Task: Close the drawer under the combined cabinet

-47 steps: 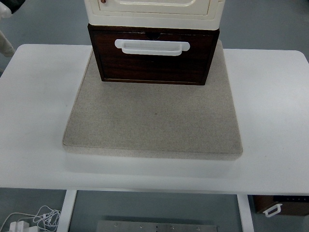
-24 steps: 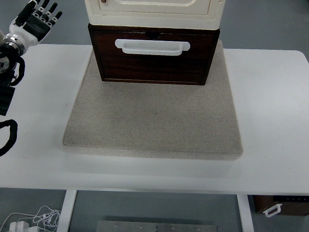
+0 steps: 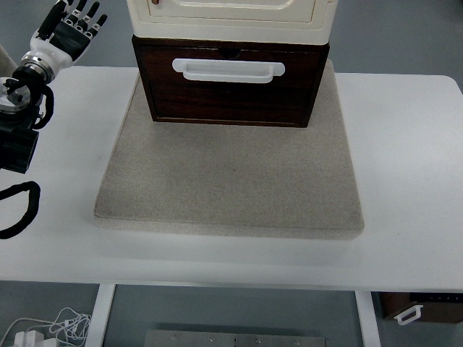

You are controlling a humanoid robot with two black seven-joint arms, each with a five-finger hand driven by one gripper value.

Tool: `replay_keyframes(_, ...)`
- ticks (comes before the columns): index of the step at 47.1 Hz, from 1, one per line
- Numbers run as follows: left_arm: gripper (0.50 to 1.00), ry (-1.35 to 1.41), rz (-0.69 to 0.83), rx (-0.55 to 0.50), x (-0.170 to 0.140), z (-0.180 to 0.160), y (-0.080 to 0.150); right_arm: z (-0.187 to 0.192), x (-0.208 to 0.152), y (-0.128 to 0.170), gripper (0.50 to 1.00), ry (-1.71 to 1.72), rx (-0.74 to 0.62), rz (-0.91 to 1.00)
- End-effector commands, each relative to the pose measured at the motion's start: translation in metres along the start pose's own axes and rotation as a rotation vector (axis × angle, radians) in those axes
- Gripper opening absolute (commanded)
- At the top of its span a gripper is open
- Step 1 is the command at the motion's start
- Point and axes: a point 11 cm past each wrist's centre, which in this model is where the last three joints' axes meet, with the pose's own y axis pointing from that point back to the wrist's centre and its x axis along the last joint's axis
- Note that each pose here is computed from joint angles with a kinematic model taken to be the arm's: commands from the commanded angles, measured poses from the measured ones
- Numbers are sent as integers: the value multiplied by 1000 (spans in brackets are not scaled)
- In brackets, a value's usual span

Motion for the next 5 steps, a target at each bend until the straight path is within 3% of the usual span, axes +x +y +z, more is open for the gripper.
replay_keyframes(1, 1000, 5, 0, 3, -1, -4, -1, 1, 0, 0, 952, 0, -2, 0)
replay_keyframes(5, 1000, 13, -5, 15, -3, -12, -3, 1, 0, 0, 952, 0, -3, 1)
